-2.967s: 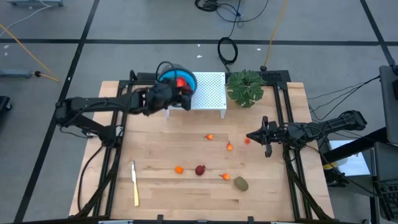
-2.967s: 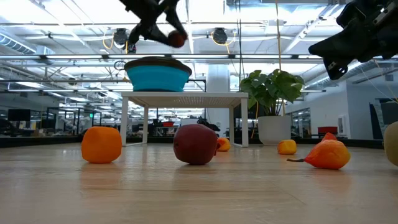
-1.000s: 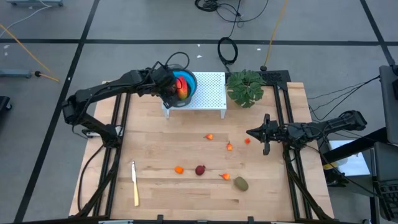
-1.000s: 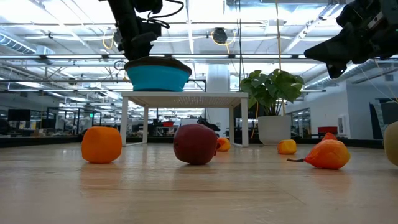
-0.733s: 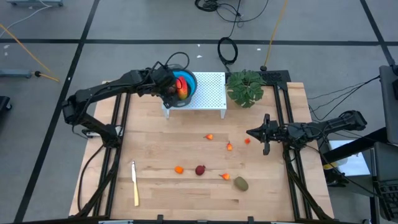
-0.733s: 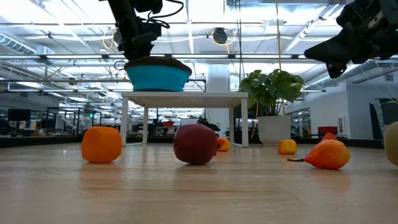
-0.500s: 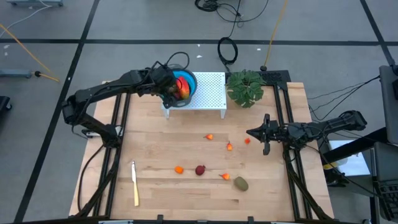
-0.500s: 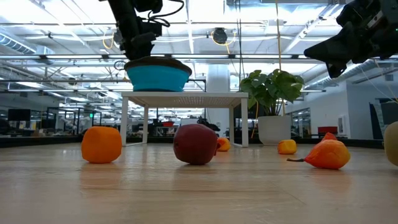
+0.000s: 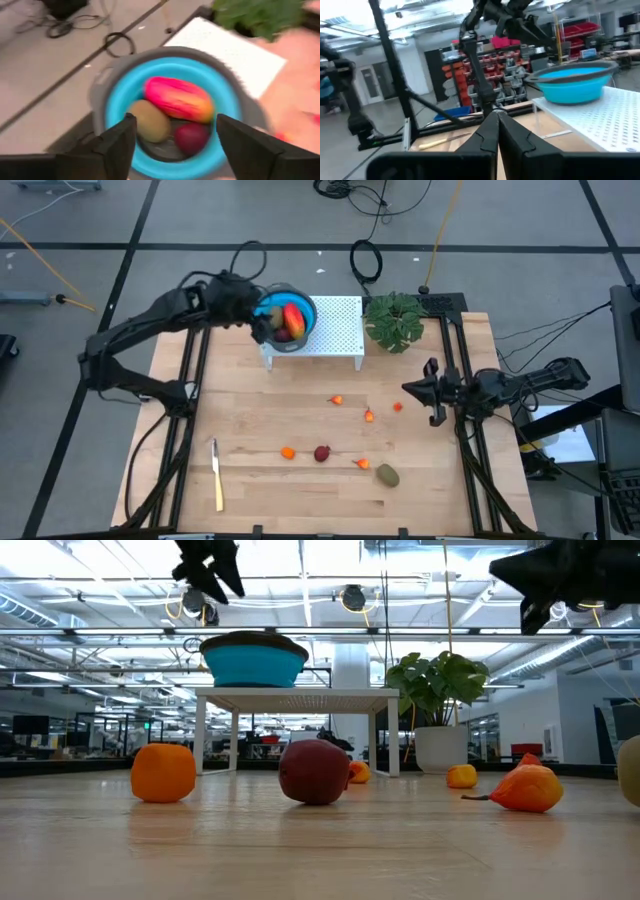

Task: Pick & Place Fruit
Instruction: Put the peach in the blue strainer bowl on the shelf

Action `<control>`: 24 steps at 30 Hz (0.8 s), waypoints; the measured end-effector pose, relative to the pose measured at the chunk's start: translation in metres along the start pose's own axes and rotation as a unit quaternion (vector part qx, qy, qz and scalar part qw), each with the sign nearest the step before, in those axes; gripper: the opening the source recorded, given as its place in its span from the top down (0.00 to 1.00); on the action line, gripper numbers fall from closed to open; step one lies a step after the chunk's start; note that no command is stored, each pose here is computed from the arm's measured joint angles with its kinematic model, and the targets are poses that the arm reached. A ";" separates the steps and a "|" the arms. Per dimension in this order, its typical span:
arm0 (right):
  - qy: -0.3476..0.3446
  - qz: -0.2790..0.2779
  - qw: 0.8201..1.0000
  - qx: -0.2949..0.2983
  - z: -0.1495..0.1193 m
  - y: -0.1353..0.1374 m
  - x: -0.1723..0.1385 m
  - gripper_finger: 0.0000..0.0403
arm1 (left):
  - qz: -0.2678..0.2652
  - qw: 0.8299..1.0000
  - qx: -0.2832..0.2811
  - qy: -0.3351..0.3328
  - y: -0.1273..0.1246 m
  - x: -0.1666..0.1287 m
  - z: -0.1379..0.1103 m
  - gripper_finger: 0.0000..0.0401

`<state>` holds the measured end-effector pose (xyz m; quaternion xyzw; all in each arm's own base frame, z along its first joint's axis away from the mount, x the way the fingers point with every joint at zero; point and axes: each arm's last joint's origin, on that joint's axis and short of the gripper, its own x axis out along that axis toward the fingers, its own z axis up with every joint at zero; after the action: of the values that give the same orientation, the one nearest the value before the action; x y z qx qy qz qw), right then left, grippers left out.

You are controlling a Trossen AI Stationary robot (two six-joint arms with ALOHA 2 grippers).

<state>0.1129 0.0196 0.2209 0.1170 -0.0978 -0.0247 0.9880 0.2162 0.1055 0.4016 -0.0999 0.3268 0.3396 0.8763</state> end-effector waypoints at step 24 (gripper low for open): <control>0.048 0.125 0.990 0.054 -0.016 0.019 0.023 1.00 | -0.196 0.980 -0.018 -0.040 -0.061 -0.033 -0.091 0.97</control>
<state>0.1390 0.0403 0.2145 0.1581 -0.0653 0.1097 0.9791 0.1924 0.0059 0.3505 -0.1644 0.2593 0.1709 0.9362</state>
